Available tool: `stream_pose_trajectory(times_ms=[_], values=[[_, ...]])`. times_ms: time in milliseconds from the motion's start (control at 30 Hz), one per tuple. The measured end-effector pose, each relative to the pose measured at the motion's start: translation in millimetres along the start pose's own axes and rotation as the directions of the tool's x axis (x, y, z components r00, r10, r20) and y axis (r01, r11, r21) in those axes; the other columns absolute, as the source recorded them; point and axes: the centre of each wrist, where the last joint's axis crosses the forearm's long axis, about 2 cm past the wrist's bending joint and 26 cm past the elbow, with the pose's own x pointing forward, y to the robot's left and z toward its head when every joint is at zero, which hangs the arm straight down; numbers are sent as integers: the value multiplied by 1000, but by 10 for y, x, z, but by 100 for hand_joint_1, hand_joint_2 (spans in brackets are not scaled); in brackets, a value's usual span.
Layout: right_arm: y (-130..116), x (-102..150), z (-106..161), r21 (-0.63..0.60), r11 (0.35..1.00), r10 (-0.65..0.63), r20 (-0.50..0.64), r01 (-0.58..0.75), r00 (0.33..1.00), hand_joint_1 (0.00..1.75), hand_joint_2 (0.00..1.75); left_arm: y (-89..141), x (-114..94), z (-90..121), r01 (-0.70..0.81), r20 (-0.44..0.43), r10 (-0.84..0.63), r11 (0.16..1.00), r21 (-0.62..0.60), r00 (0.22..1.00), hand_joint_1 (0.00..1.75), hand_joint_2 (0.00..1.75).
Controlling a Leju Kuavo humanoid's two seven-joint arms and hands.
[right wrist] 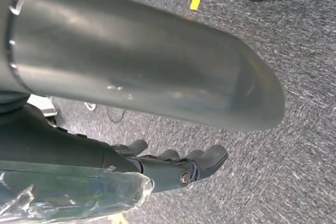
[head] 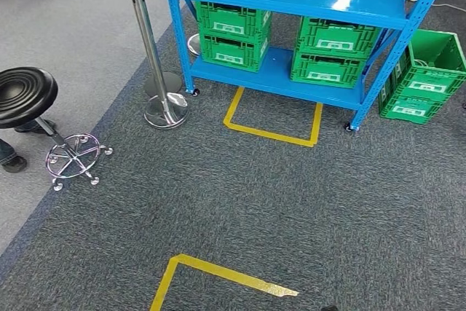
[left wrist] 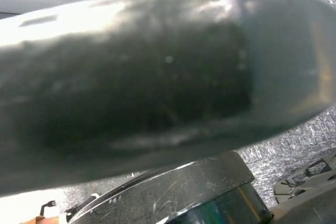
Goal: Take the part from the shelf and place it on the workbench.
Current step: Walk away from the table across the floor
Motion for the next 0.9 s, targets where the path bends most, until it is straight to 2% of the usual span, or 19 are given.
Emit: stream_pose_trajectory(times_ms=[467, 900], values=[[43, -3, 14, 10, 998, -59, -13, 59, 998, 0, 0, -6, 6, 3, -5, -5, 5, 1000, -6, 1000, 0, 0], [68, 38, 21, 14, 999, -48, -10, 48, 999, 0, 0, 19, -9, -7, -7, -9, 7, 1000, -5, 1000, 0, 0]])
